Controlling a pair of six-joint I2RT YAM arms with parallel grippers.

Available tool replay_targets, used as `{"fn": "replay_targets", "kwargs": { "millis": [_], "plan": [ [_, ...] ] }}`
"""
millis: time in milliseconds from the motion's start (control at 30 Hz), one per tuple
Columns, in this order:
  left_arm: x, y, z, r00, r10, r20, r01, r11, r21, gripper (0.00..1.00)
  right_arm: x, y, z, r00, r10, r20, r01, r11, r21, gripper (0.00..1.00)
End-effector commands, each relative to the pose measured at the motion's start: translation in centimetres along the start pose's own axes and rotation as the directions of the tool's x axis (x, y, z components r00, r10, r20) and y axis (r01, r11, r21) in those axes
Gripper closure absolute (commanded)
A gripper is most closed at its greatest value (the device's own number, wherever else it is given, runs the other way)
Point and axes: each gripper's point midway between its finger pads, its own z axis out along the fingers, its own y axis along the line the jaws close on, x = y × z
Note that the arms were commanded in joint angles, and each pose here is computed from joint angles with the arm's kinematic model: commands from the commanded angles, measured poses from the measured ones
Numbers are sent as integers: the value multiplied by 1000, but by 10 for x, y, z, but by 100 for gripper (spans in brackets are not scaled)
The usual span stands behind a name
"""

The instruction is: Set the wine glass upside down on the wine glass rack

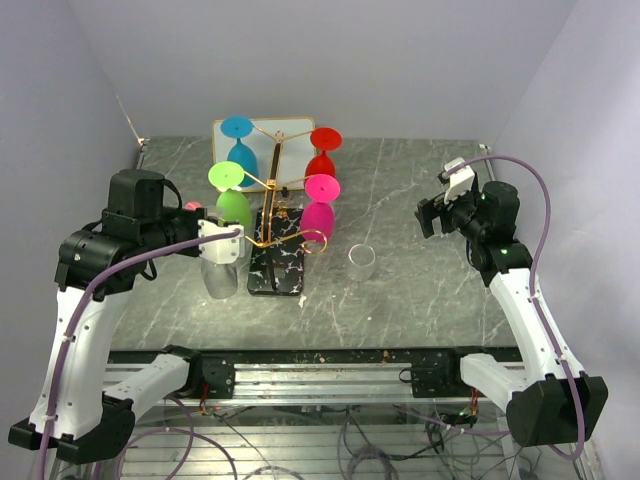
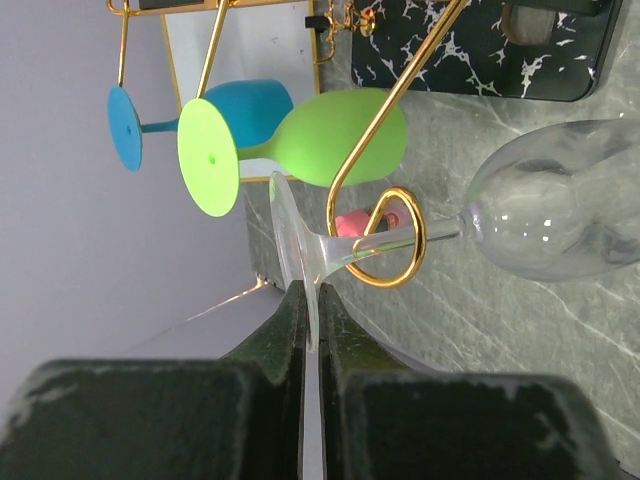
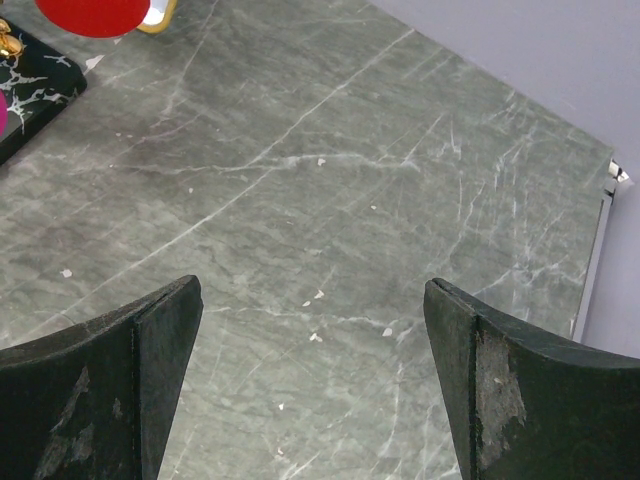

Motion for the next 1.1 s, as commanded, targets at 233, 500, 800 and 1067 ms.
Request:
{"fn": "replay_targets", "kwargs": {
  "millis": [233, 500, 800, 1067],
  "plan": [
    [-18, 2, 8, 994, -8, 111, 9, 1000, -5, 93, 4, 0, 0, 1000, -5, -3, 5, 1000, -6, 8],
    [-12, -7, 16, 996, 1, 94, -4, 1000, 28, 91, 5, -1, 2, 1000, -4, -7, 4, 1000, -5, 8],
    [-11, -15, 16, 996, 10, 92, -14, 999, 50, 82, 5, -2, 1, 1000, -7, -7, 7, 1000, 3, 8],
    [-10, -24, 16, 995, 13, 97, -20, 997, 70, 80, 7, -4, 1, 1000, -6, -12, 6, 1000, 7, 8]
  ]
}}
